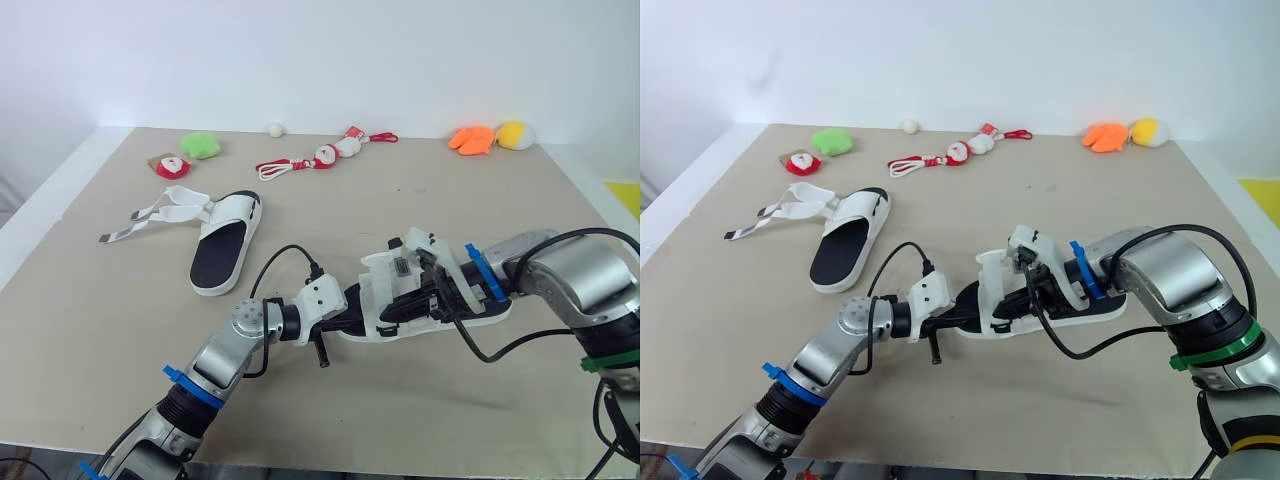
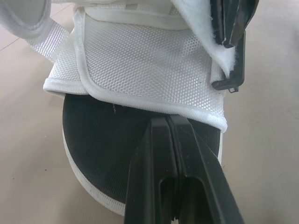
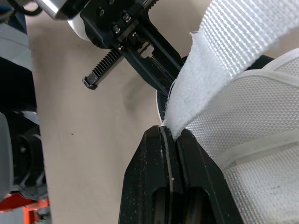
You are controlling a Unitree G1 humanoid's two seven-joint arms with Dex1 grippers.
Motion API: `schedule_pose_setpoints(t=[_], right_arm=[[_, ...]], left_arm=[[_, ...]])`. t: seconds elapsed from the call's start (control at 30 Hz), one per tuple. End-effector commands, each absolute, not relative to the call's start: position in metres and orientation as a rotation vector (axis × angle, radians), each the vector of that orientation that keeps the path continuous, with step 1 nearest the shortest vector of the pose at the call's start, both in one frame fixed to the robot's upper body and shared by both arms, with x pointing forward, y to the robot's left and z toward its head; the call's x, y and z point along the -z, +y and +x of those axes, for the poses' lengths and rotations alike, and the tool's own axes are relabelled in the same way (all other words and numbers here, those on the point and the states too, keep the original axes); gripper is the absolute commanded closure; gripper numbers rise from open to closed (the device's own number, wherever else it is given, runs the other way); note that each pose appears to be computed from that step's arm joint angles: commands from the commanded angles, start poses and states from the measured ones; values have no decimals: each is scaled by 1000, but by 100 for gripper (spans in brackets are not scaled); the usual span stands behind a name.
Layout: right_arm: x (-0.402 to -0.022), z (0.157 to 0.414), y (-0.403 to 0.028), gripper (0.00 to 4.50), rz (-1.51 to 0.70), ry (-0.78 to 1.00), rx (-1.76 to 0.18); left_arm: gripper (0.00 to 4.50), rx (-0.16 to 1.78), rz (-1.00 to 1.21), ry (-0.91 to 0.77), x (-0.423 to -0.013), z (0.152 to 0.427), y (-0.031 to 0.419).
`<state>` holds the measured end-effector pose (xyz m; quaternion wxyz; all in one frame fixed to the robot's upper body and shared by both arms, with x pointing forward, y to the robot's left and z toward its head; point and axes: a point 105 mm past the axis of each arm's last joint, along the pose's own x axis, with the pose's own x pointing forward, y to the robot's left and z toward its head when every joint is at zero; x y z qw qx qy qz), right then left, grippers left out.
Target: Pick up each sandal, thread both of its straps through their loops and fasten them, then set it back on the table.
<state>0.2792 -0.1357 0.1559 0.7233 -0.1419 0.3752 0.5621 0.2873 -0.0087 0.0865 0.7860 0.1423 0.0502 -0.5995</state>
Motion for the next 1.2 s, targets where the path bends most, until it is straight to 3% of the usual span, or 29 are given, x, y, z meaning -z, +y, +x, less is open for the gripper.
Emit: schedule_pose_setpoints(t=[0.03, 0.33, 0.57, 0.6, 0.63, 0.7, 0.77, 0.87, 0.9, 0.97, 1.0, 1.1, 1.2], right_arm=[[-152, 274, -135, 446, -378, 843, -1266], [-149, 272, -137, 446, -437, 848, -1286], [-172, 283, -127, 446, -279, 779, -1284], [-174, 283, -127, 415, -261, 782, -1280], [-176, 284, -127, 346, -242, 786, -1277], [-180, 285, -127, 314, -201, 794, -1267], [-182, 287, -126, 243, -178, 795, -1253], [-187, 292, -123, 91, -128, 785, -1234], [-187, 292, -122, 72, -121, 782, -1230], [-187, 293, -121, 72, -109, 785, -1223], [-187, 293, -121, 94, -102, 788, -1220], [-184, 293, -121, 222, -118, 795, -1206], [-175, 294, -125, 378, -176, 804, -1175]], left_arm=[[450, 1287, 324, 294, -42, 280, -3], [450, 1285, 321, 293, -43, 280, -4], [450, 1282, 318, 293, -43, 280, -4], [450, 1282, 318, 293, -43, 280, -4], [450, 1282, 318, 293, -43, 280, -4], [450, 1284, 321, 291, -43, 280, -4], [450, 1284, 321, 291, -43, 280, -4], [450, 1285, 321, 291, -43, 280, -4], [450, 1285, 321, 292, -43, 280, -4], [450, 1284, 321, 292, -43, 281, -4], [450, 1284, 321, 292, -43, 281, -4], [450, 1284, 322, 292, -43, 281, -4], [450, 1283, 321, 292, -43, 281, -4]])
